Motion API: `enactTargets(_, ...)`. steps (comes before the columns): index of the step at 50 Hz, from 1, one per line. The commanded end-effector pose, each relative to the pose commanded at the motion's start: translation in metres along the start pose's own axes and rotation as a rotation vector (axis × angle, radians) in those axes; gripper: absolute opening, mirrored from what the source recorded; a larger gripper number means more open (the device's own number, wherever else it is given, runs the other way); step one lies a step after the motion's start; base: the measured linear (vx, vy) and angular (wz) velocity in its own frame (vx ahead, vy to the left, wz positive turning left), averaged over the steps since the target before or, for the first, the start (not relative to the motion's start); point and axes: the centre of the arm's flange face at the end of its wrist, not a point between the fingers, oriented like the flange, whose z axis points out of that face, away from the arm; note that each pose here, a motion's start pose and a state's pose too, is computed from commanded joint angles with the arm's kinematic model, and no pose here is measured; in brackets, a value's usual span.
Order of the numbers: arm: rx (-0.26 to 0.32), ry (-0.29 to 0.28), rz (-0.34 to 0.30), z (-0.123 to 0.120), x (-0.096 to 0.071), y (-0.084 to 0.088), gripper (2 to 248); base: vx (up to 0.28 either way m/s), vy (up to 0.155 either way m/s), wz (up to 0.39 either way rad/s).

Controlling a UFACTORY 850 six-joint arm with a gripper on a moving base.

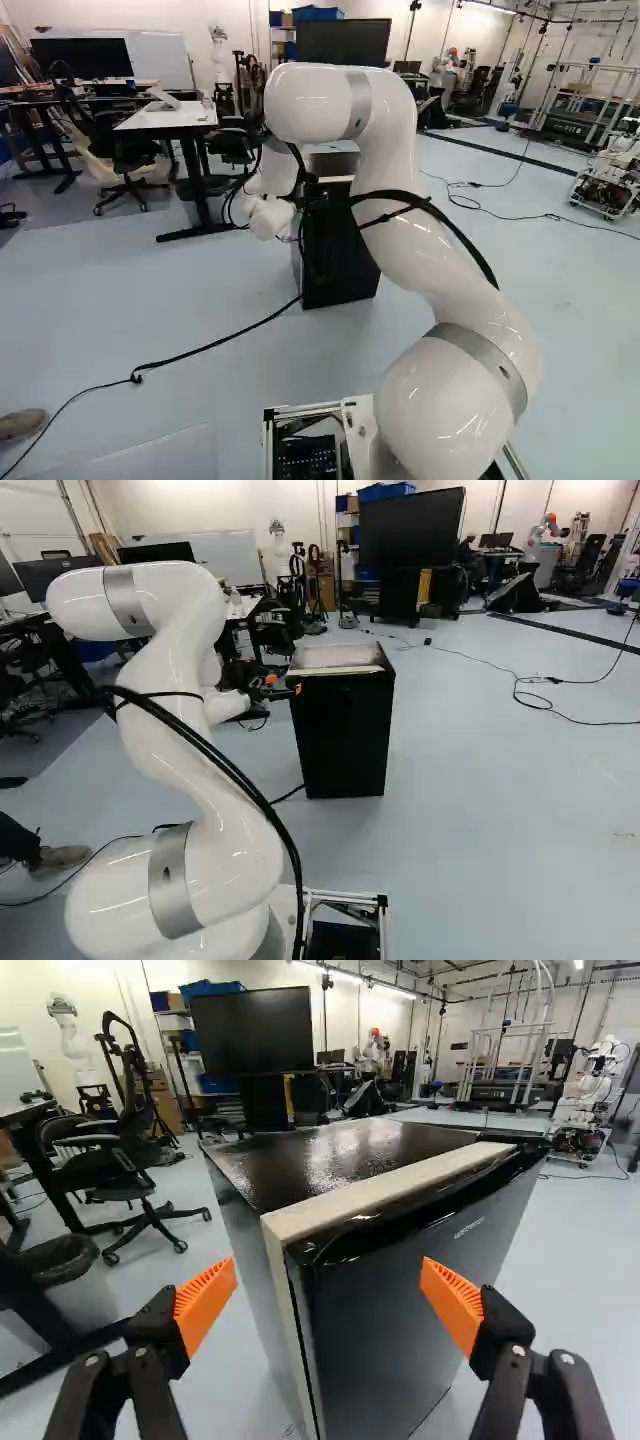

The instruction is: Open the fridge door

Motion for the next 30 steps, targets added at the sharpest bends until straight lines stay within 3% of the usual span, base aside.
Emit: enactTargets(30, -0.047, 0.000, 0.016, 0.015, 0.001, 0.009, 247, 0.000, 0.000, 0.000)
